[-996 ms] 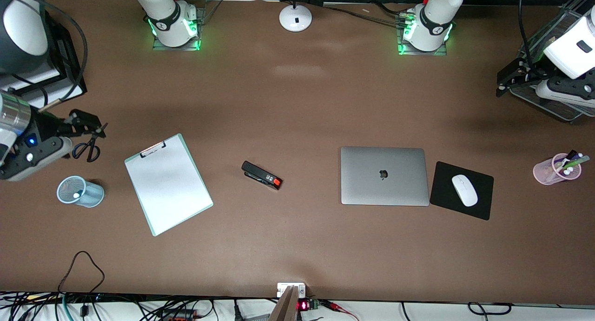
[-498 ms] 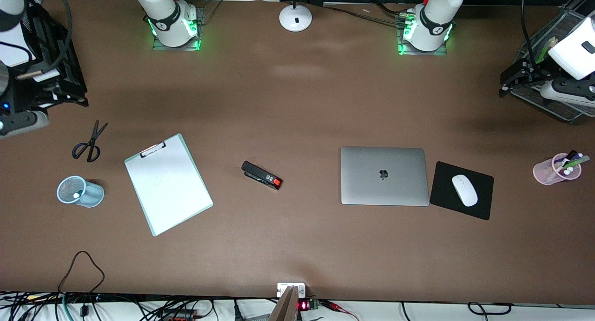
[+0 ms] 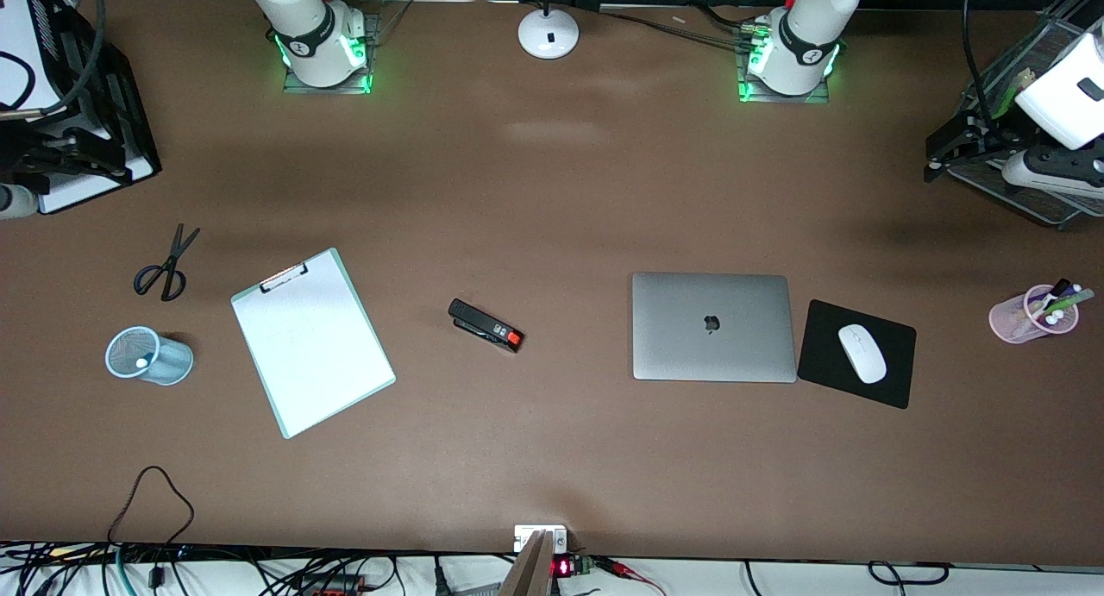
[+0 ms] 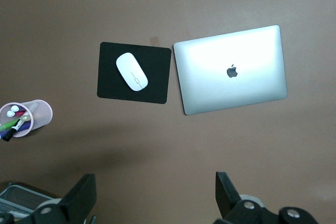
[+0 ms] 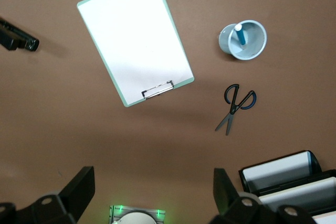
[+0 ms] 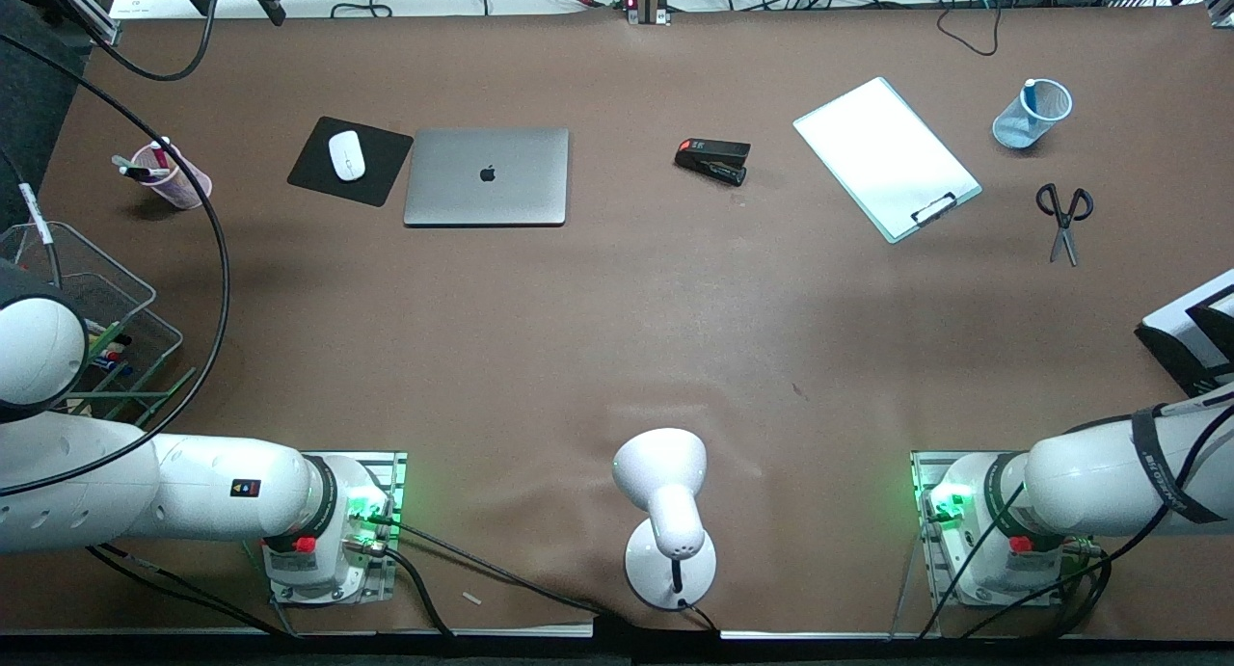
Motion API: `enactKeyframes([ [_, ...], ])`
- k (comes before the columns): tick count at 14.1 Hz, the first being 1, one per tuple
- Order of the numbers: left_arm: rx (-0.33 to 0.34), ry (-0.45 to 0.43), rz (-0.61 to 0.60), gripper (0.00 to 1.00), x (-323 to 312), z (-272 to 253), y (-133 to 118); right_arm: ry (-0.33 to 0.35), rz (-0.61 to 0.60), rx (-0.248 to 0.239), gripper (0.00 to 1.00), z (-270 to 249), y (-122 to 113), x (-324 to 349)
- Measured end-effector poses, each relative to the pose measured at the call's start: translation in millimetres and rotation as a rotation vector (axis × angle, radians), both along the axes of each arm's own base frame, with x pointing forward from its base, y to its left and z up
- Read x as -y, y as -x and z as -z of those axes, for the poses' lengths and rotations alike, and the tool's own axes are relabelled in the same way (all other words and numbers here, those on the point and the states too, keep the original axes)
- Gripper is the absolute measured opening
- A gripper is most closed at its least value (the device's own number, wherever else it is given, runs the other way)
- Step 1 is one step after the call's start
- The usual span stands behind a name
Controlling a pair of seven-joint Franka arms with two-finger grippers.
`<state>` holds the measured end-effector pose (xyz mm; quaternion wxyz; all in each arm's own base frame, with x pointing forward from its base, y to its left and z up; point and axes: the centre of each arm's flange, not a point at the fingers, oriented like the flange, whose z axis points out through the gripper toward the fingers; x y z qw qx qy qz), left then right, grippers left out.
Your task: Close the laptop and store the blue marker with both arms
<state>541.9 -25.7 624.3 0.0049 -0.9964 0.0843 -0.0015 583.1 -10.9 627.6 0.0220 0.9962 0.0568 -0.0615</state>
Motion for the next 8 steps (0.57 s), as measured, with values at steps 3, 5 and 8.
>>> enactKeyframes([
  [3,0.000,0.000,-0.004,1.00,0.0,0.0,-0.1,-0.006,0.064,0.019,1.00,-1.0,-1.6,12.9],
  [5,-0.001,0.000,-0.008,1.00,0.0,0.5,-0.3,-0.006,0.077,0.024,1.00,-1.4,-2.1,13.1],
  [8,-0.003,0.000,-0.012,1.00,0.0,1.6,-0.9,-0.008,0.079,0.030,1.00,-3.2,-1.6,12.4],
])
